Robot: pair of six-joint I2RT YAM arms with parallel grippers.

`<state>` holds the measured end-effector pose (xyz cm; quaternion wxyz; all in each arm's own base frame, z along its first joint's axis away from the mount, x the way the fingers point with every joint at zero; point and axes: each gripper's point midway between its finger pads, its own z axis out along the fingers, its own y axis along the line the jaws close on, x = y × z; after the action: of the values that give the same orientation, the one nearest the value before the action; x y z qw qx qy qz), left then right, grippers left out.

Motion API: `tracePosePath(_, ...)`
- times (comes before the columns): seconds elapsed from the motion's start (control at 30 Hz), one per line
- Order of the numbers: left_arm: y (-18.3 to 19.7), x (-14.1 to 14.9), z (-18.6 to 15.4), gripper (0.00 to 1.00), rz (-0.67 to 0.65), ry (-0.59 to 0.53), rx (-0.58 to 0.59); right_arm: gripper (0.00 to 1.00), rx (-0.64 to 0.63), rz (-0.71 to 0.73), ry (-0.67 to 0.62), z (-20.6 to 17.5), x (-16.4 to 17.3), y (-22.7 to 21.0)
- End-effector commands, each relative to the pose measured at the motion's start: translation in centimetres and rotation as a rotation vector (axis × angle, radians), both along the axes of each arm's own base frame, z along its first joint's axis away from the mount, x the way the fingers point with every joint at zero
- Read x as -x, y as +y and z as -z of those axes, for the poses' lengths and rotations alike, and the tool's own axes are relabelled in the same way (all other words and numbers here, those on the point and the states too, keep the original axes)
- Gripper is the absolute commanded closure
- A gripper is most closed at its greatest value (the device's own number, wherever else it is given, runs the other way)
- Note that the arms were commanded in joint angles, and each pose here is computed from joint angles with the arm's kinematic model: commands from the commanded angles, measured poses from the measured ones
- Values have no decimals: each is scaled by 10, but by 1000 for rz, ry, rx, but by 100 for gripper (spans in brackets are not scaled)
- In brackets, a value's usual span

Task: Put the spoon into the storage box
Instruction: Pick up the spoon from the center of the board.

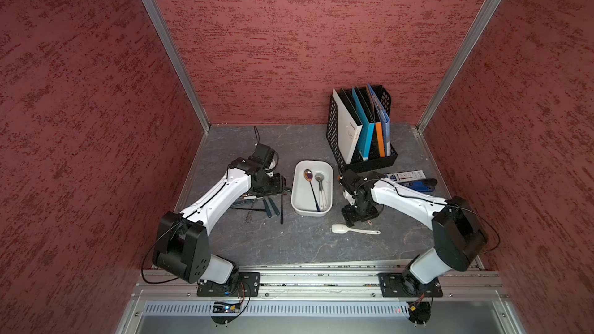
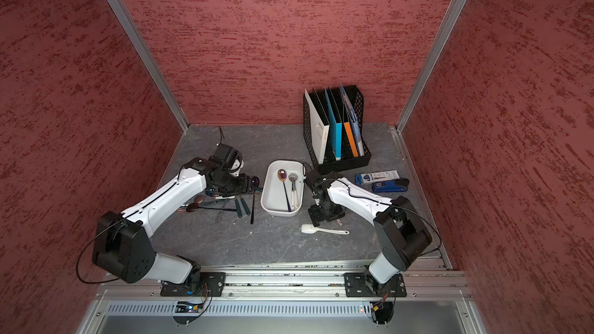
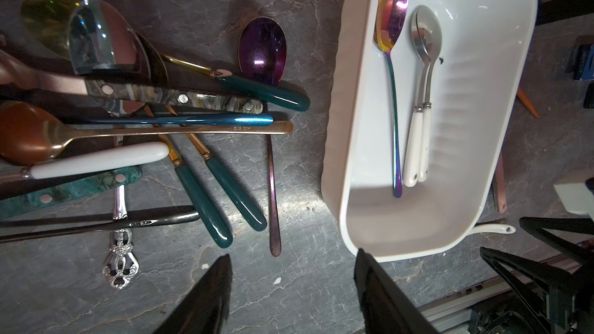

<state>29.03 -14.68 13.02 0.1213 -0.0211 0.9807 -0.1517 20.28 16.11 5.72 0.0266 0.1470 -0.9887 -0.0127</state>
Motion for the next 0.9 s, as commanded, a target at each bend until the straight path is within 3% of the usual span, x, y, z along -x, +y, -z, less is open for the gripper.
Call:
tracePosePath(0.0, -1, 1, 7, 36, 21, 8, -2, 24, 39, 80, 11, 2, 8, -5)
tracePosePath(0.2, -2, 1, 15, 35, 32, 27, 8, 29, 24, 134, -18, 6, 21, -11)
tracePosePath(0.33, -3, -1, 18, 35, 40, 31, 14, 29, 93, 114, 14, 15, 30, -18)
tracePosePath(0.67, 1, 0, 24, 35, 27, 41, 19, 23, 159, -41, -11, 24, 12, -8)
tracePosePath(0.87, 5, 2, 25, 35, 19, 44, 20, 21, 119, -101, -30, 27, -4, 11)
